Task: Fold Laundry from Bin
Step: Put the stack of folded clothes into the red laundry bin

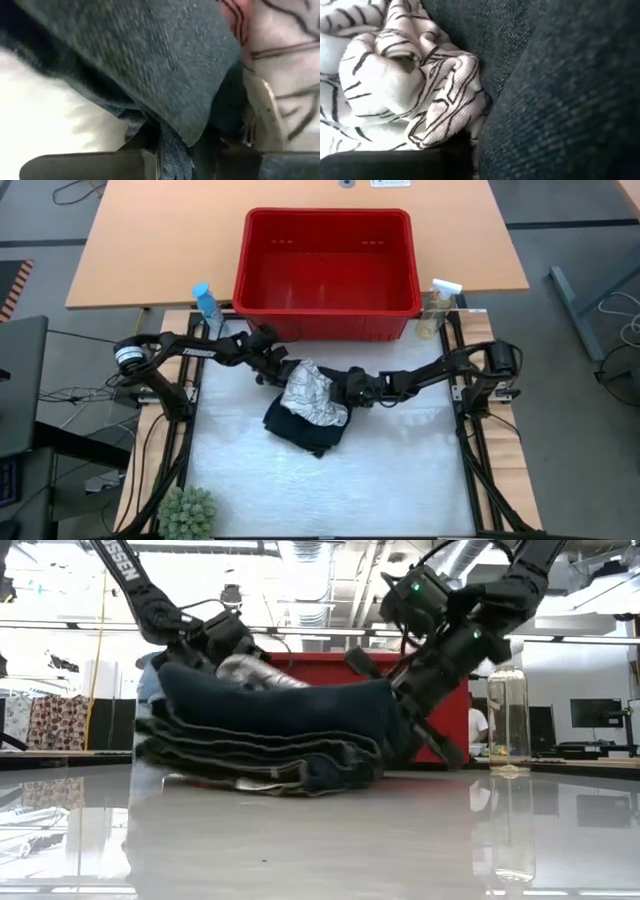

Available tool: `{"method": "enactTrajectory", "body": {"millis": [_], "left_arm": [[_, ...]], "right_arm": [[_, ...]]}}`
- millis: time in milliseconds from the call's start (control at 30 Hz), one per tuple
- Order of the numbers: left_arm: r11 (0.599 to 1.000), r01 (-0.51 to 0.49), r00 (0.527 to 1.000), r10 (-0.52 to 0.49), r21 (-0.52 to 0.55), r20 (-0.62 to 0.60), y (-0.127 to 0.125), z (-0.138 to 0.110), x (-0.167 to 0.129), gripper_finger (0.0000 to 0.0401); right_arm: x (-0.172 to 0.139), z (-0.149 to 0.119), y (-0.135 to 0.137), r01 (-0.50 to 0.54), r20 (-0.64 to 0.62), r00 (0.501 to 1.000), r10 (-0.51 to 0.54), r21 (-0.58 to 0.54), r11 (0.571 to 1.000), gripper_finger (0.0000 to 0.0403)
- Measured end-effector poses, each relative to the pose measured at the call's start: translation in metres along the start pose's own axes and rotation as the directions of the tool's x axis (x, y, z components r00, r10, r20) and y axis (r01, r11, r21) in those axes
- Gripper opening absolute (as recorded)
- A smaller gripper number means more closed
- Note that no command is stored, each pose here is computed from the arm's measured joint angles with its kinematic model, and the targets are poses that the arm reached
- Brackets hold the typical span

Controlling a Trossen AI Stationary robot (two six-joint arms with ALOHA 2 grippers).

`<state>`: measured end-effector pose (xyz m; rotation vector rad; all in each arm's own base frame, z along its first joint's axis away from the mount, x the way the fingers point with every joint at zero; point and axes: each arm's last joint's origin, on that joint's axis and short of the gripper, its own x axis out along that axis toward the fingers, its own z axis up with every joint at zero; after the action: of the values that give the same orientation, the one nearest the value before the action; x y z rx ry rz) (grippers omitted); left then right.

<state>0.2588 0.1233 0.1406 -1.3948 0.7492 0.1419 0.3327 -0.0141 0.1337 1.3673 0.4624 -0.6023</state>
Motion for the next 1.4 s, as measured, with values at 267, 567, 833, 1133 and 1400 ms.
{"method": "enactTrajectory", "body": {"millis": [267,567,833,1133,1400], "left_arm": [[0.998,0.066,0.998,-0.066,-0.021,0.021,-0.028,0.004,-0.013,0.0045],[0.991,0.133,0.991,-0.133,-0.022,0.016,-0.061,0.01,-0.016,0.0045],[0.976,0.217,0.976,-0.217,0.015,0.007,-0.101,0.018,-0.024,0.0045],[0.958,0.271,0.96,-0.277,0.091,0.052,-0.144,0.03,-0.044,0.0045],[0.934,0.322,0.916,-0.348,0.153,0.199,-0.176,0.06,-0.092,0.0045]], "right_arm": [[-0.034,0.009,0.02,-0.044,0.036,0.998,0.045,-0.009,0.999,0.0139],[-0.067,0.014,0.035,-0.085,0.047,0.995,0.085,-0.002,0.996,0.0139],[-0.092,0.02,0.056,-0.091,0.057,0.994,0.093,-0.047,0.995,0.0139],[-0.141,0.058,0.122,0.099,0.096,0.993,-0.075,-0.273,0.957,0.0139],[-0.184,0.118,0.155,0.062,0.215,0.976,0.01,-0.325,0.944,0.0139]]}}
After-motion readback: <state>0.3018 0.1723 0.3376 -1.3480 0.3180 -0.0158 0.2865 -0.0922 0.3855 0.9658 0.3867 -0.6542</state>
